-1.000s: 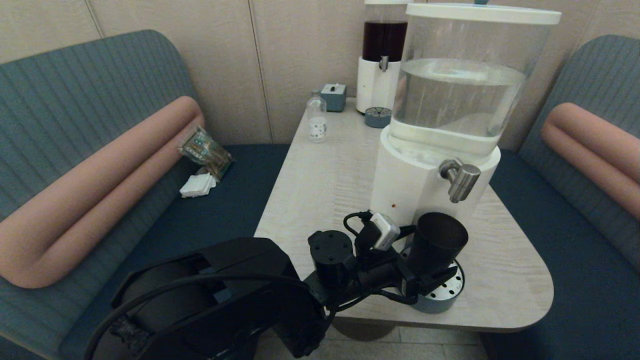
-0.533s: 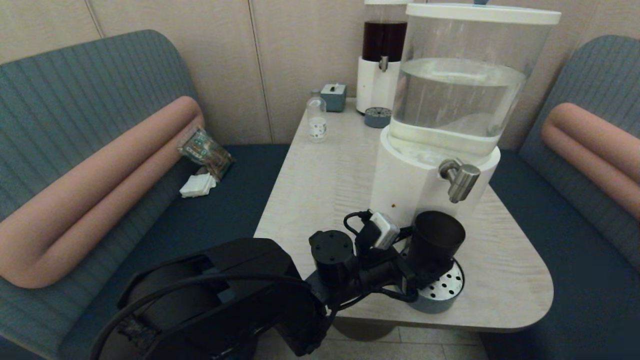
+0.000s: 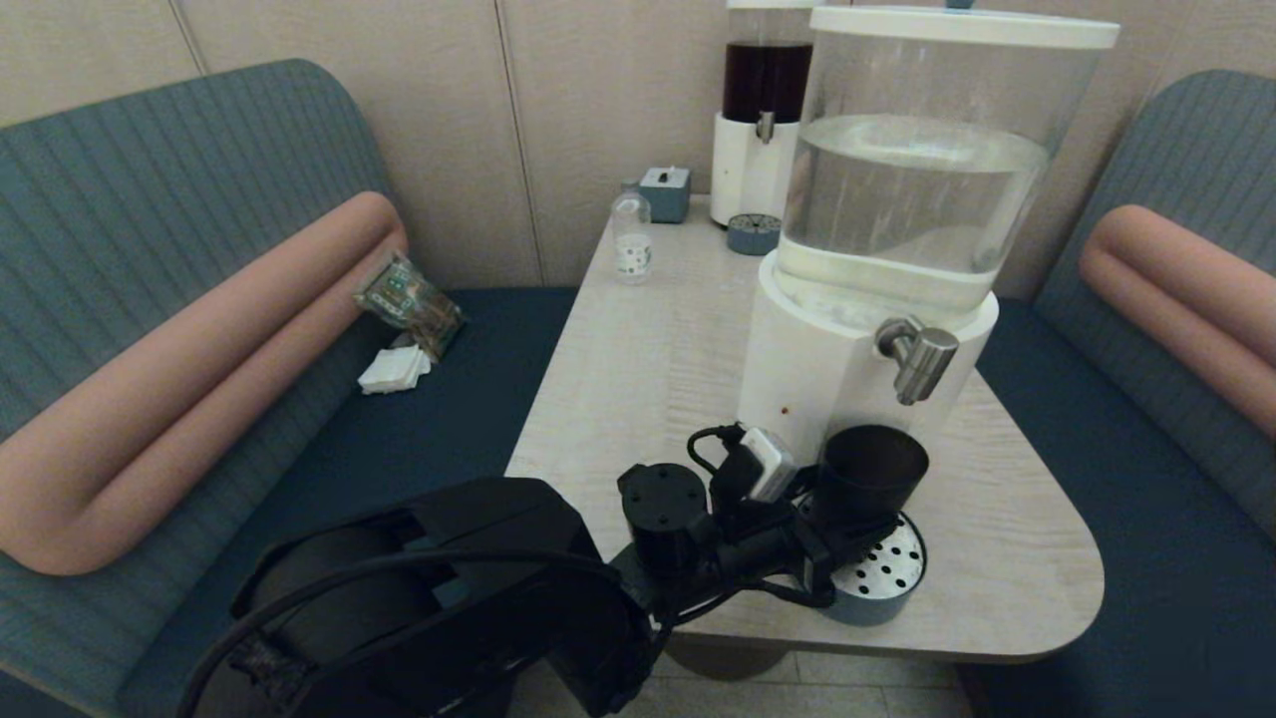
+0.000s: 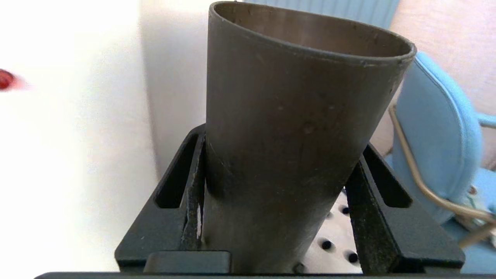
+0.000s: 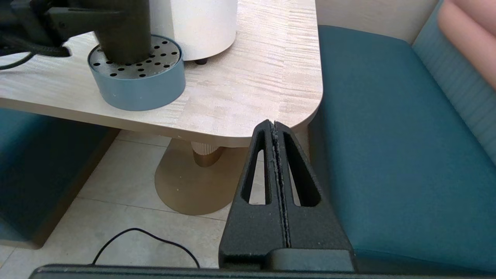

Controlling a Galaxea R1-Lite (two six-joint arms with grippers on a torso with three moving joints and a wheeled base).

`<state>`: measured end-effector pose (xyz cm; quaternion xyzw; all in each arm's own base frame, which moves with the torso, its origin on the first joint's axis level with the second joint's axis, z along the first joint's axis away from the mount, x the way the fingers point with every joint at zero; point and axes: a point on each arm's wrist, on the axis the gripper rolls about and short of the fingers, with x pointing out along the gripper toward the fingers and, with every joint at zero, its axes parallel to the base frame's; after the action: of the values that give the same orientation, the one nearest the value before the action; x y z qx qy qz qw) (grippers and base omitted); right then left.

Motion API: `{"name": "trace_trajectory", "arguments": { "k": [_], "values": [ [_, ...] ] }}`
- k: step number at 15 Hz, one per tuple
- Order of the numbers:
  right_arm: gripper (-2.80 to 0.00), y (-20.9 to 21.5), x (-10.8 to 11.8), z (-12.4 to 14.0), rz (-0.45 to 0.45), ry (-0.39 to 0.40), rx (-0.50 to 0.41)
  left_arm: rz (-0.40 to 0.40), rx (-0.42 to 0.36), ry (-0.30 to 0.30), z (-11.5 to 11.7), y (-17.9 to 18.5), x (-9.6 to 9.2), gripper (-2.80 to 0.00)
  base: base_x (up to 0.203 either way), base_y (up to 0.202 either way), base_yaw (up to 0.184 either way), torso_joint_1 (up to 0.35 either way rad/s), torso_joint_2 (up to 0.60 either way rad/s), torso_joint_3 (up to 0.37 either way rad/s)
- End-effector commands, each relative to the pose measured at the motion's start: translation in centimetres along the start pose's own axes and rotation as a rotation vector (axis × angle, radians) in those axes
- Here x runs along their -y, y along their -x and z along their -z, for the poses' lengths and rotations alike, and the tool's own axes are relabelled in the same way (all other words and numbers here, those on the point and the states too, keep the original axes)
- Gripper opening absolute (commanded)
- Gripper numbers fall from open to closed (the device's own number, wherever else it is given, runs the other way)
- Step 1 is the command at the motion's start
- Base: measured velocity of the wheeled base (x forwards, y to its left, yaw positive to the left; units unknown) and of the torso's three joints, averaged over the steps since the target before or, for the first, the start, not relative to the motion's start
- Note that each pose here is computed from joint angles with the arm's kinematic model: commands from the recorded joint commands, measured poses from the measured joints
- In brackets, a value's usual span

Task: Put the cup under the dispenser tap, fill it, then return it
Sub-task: Place the cup next to the water dispenser

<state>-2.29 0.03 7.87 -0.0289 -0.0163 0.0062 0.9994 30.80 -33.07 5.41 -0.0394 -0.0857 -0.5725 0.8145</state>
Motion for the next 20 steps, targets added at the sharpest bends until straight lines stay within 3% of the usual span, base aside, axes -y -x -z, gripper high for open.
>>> {"name": "trace_trajectory", "arguments": {
  "k": [1,6,10,12,15,20],
  "values": [
    [-2.80,-0.1,0.0,0.4,-0.001,0.000,-0.014,0.003,0.004,-0.001,-1.3,0.6,0.5,-2.80,0.000,0.000,0.000,0.000,0.00,0.000],
    [-2.80,-0.1,0.0,0.4,-0.001,0.000,-0.014,-0.026,-0.049,0.016,-4.3,4.4,1.2,-2.80,0.000,0.000,0.000,0.000,0.00,0.000],
    [-2.80,-0.1,0.0,0.4,0.000,0.000,-0.014,-0.152,-0.042,-0.004,-7.4,8.7,-2.0,-2.80,0.000,0.000,0.000,0.000,0.00,0.000],
    [-2.80,-0.1,0.0,0.4,-0.001,0.000,-0.015,-0.215,-0.027,-0.005,-8.5,10.3,-3.9,-2.80,0.000,0.000,0.000,0.000,0.00,0.000],
    [-2.80,-0.1,0.0,0.4,-0.001,0.000,-0.015,-0.332,-0.017,0.016,-8.8,13.4,-8.3,-2.80,0.000,0.000,0.000,0.000,0.00,0.000],
    [-2.80,-0.1,0.0,0.4,-0.001,0.000,-0.015,-0.454,0.004,-0.005,-6.4,15.2,-15.2,-2.80,0.000,0.000,0.000,0.000,0.00,0.000]
  ]
}}
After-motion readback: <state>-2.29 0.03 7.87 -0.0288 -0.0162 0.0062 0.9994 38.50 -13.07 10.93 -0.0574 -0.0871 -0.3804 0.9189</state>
